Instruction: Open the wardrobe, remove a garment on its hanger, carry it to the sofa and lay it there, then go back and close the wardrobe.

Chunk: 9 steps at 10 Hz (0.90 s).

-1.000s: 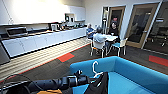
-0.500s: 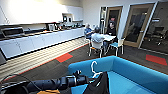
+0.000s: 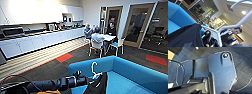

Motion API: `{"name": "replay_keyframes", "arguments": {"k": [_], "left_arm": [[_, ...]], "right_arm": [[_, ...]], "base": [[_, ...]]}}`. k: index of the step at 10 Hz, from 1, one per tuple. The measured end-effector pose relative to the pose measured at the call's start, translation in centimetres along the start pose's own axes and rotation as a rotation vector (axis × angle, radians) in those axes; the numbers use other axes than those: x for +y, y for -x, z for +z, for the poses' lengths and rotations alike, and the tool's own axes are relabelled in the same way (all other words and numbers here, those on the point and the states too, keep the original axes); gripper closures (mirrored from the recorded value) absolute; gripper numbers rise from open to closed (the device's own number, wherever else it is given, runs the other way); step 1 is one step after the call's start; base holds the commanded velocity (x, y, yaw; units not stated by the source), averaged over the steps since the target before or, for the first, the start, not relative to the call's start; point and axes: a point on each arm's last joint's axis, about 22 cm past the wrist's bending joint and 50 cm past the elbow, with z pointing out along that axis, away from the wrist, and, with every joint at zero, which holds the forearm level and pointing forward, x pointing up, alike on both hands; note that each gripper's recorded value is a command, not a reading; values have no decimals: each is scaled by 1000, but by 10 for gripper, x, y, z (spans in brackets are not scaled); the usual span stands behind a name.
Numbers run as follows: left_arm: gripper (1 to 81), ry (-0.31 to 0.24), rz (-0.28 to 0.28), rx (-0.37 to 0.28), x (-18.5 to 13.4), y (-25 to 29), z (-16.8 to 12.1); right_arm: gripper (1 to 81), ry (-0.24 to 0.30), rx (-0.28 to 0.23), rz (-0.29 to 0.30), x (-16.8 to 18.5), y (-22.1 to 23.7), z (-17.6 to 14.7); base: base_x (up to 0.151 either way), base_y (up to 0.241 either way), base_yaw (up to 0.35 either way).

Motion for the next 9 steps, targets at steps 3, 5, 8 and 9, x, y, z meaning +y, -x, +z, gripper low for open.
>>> {"name": "replay_keyframes", "arguments": {"k": [3,5,8,9], "left_arm": [[811,4,0,-2,2,1,2],[811,10,0,-5,4,2,4],[811,11,-2,-6,6,6,4],[811,12,-1,-6,7,5,5]], "right_arm": [[10,1,0,0,0,0,0],[10,1,-1,0,0,0,0],[10,2,-7,1,1,8,-1],[10,3,-13,2,1,11,-1]], "base": [[0,0,0],[0,0,0],[79,0,0],[86,0,0]]}}
